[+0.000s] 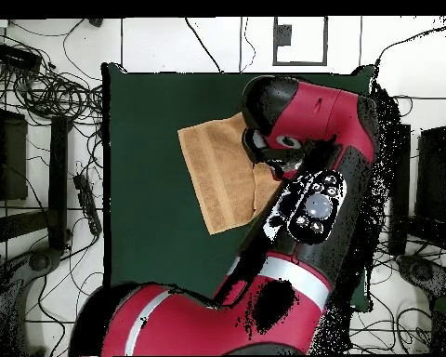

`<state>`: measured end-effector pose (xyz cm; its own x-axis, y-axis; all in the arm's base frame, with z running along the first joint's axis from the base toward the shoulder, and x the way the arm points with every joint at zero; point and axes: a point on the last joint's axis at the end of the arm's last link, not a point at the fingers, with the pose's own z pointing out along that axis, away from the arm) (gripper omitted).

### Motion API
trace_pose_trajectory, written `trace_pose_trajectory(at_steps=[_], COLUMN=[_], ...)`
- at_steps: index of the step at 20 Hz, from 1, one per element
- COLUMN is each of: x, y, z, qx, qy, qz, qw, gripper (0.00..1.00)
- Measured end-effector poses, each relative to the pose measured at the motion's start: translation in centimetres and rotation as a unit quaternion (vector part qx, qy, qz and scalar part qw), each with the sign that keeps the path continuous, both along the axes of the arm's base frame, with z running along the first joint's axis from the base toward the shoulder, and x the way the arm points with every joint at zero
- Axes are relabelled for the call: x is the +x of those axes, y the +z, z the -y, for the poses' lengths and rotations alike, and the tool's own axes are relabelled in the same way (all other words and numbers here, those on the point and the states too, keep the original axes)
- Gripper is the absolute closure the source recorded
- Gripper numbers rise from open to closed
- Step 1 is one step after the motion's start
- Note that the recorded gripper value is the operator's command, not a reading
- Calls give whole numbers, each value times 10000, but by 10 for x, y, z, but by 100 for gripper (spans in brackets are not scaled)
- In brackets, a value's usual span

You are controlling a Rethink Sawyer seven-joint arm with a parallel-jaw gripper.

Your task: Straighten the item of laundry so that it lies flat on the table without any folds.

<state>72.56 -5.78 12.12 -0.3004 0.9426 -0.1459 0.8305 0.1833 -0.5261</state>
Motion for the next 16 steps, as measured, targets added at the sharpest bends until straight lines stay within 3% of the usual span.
trace_pose_trajectory(at_steps=[7,16], x=[21,53], y=[-10,-35], z=[-4,-22], qx=[188,298], qy=[234,702], qz=[656,1674], qw=[9974,9829], gripper=[0,0])
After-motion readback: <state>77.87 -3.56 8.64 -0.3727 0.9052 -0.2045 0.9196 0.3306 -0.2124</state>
